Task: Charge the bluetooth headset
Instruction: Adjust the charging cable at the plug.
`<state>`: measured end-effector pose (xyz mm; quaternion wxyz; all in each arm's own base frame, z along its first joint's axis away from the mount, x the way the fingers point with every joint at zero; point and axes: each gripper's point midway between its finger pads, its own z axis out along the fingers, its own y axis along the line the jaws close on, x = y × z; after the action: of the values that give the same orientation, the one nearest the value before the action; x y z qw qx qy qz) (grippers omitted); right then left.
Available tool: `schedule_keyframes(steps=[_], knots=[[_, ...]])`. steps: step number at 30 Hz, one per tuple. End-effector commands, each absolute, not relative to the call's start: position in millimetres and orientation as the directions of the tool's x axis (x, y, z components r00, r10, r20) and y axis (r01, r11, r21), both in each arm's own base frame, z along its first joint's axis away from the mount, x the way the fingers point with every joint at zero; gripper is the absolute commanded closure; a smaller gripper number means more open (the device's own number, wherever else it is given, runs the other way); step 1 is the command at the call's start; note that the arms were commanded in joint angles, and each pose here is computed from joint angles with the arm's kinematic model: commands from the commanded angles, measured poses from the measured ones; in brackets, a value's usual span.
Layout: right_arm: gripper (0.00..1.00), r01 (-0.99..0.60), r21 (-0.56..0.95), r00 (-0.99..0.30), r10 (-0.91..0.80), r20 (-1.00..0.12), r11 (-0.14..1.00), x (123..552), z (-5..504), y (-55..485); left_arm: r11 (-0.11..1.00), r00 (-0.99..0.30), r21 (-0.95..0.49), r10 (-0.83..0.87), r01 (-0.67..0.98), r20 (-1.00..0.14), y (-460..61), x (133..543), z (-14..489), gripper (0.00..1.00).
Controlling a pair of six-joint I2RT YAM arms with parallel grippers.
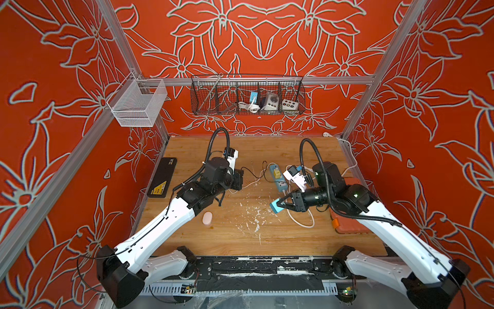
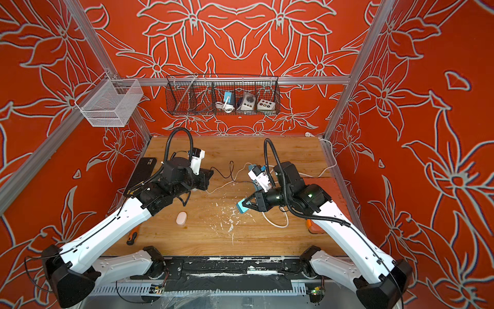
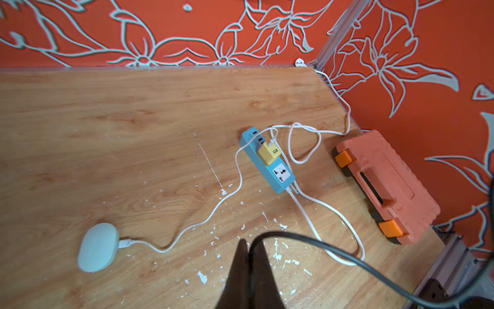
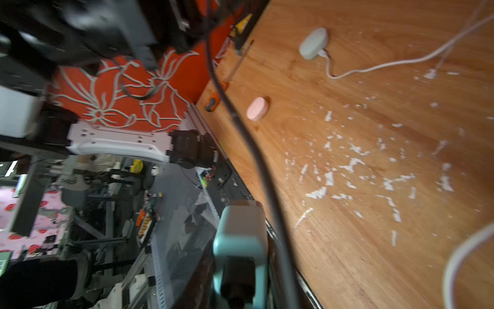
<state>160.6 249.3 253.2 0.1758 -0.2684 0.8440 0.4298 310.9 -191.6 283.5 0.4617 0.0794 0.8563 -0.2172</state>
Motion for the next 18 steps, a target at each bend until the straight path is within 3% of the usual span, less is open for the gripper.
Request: schedule_keyframes(steps=[1,7,18], knots=[[0.94,-0.61,0.466,-0.772,-0.348,-0.532,0.641,179.9,227.3,225.2,0.917,-0.561,-0.279,-0.077,0.284,-0.824,-169.2,306.0,298.6,1.0],[0.94,-0.523,0.296,-0.786,-0.318,-0.53,0.799,218.5,201.6,204.4,0.907,-0.576,-0.304,-0.087,0.292,-0.813,-162.7,297.0,318.4,1.0],[0.94,-0.408,0.085,-0.762,-0.288,-0.58,0.909,285.8,188.1,195.3,0.901,-0.694,-0.344,-0.069,0.265,-0.717,-168.9,289.8,285.1,1.0]])
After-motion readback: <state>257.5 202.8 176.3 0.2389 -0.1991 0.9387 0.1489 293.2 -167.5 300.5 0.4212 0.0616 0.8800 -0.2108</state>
